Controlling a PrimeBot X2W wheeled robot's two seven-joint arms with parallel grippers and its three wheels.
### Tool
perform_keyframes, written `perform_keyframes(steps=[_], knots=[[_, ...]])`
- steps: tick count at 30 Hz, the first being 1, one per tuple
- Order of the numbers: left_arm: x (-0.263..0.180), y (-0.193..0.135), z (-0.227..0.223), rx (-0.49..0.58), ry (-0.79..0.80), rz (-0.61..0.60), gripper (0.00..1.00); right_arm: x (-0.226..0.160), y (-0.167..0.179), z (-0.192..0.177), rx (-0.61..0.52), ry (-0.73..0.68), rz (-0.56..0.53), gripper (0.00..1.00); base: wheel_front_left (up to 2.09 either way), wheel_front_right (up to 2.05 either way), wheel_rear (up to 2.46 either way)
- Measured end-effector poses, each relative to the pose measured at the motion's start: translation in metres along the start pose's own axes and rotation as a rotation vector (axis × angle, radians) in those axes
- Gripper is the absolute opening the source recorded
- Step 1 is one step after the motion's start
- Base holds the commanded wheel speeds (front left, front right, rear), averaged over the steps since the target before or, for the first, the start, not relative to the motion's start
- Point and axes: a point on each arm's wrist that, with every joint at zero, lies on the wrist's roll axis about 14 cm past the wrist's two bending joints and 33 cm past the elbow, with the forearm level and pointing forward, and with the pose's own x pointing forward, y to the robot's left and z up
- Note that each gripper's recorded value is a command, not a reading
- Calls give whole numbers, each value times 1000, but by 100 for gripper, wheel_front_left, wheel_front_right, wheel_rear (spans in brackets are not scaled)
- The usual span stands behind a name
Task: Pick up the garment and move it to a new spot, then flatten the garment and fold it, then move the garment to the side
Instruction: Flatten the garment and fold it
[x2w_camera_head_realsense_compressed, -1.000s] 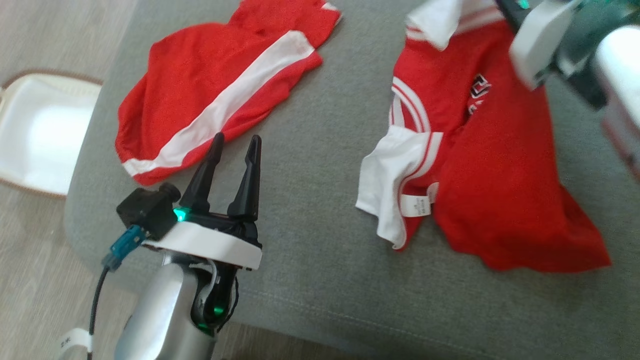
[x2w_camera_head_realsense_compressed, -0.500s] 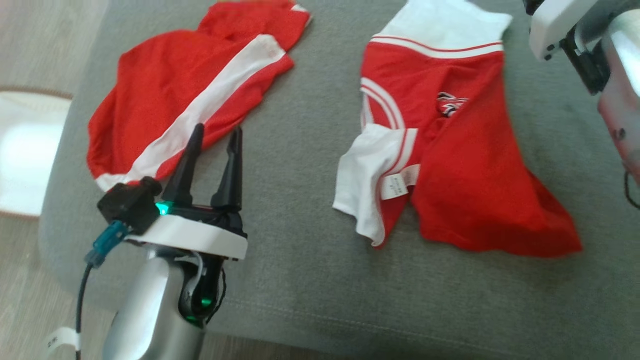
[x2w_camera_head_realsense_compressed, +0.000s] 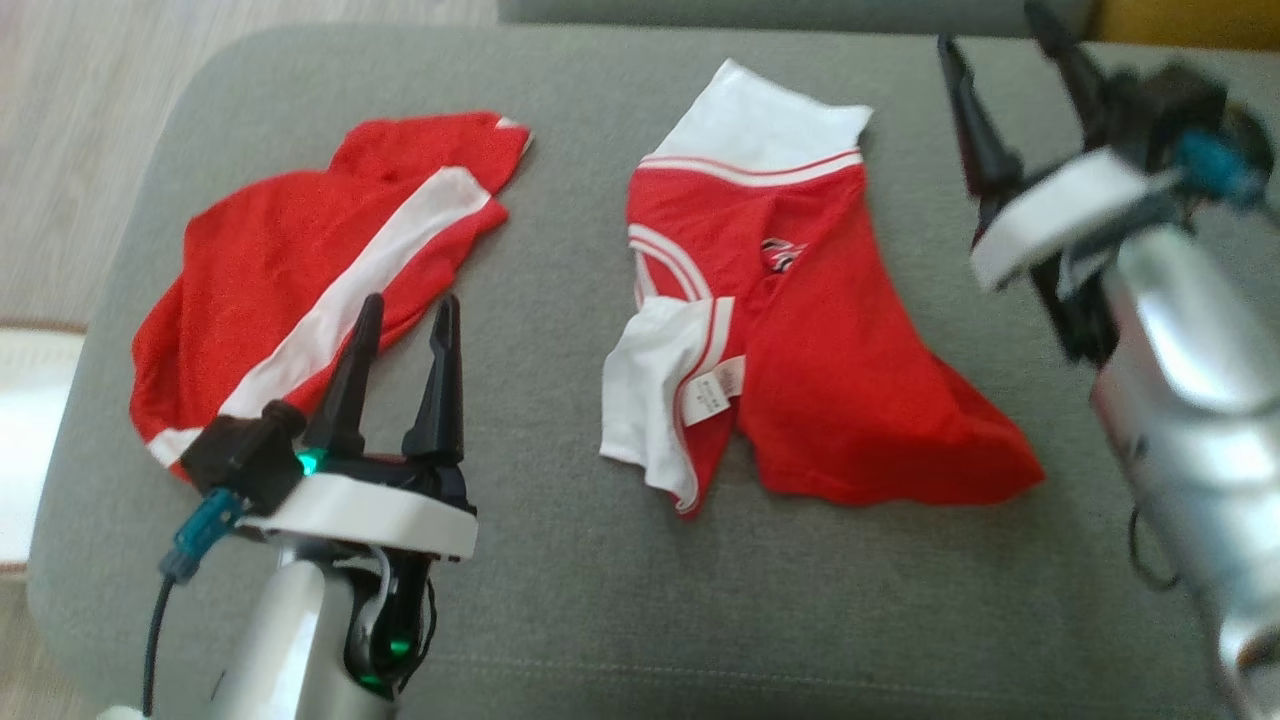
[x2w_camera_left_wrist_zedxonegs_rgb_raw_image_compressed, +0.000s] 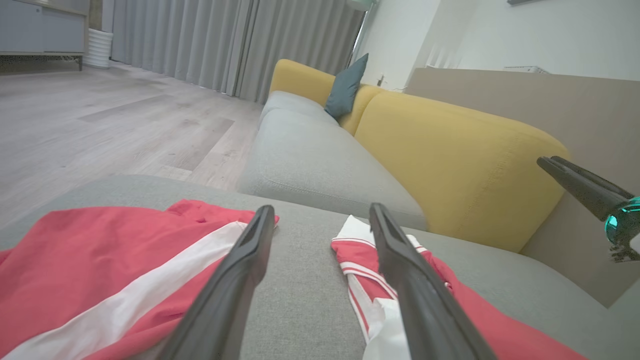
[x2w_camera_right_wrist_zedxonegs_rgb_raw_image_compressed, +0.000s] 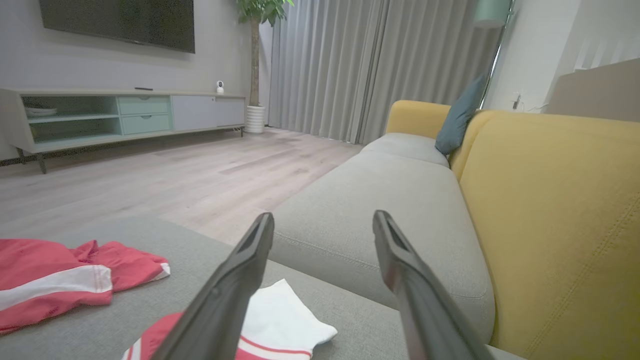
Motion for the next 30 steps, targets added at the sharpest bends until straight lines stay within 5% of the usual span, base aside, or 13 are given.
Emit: perform_keyframes(steps=[11, 19, 25, 30], knots=[[-6, -19, 10, -2, -28, -41, 100, -96, 24, -7, 109, -89, -154, 100, 0, 0, 0], [-7, -21, 7, -6, -21, -45, 100, -138, 37, -30, 127, -19, -196, 100, 0, 0, 0], [-8, -15, 2, -6, -8, -30, 100, -125, 80, -28, 173, -5, -65, 100, 0, 0, 0], [-10, -6, -1, -2, 4, -3, 100, -122, 125, -59, 184, 137, 65, 100, 0, 0, 0]])
